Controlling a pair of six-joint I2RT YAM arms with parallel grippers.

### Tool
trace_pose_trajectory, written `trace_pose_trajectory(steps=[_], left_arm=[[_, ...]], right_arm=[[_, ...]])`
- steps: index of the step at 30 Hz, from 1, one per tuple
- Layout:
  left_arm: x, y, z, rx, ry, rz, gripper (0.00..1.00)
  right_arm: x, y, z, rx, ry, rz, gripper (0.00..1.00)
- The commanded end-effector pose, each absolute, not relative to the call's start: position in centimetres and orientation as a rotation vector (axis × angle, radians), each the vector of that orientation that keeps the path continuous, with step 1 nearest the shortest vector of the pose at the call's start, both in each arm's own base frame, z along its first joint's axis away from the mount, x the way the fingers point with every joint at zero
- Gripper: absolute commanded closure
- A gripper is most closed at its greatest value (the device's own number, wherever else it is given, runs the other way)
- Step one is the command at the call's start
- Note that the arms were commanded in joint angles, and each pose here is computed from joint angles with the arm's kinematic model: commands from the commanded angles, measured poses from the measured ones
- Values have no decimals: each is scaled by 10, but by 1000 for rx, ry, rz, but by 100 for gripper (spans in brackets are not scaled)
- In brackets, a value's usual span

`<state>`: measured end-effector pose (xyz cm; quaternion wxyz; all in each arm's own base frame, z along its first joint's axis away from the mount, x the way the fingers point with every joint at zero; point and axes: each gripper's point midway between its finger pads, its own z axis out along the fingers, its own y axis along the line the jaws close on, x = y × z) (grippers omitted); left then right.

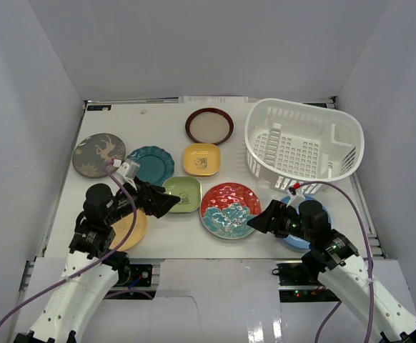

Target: Place the plates into the plastic bin on the countertop

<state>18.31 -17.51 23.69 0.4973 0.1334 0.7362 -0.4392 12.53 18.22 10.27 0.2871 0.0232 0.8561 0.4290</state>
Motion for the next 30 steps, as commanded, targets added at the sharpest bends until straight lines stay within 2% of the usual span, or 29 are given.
trace_pose_trajectory(steps=[1, 4, 12, 16, 21, 22, 24, 30], left_arm=[[186, -173, 236, 310, 1802, -1038, 2], [188, -170, 235, 293, 1806, -1024, 2], [190, -165, 236, 251, 1801, -996, 2], [191, -164, 235, 240, 1803, -990, 2], [194, -162, 232, 218, 1820, -975, 2], [195, -161, 231, 207, 1826, -965, 2], [198, -159, 229, 185, 1838, -951, 2], [204, -156, 224, 144, 1866, -927, 2]], right_arm=[[143, 178, 97, 260, 2267, 1096, 12], [148, 180, 81, 319, 2283, 1065, 13], [148, 183, 47, 446, 2335, 983, 22], [151, 195, 33, 509, 2299, 1070, 30], [166, 185, 27, 630, 2240, 1004, 38], [158, 176, 5, 657, 2272, 967, 42], [159, 175, 3, 703, 2240, 997, 47], [150, 159, -25, 775, 2255, 940, 80]])
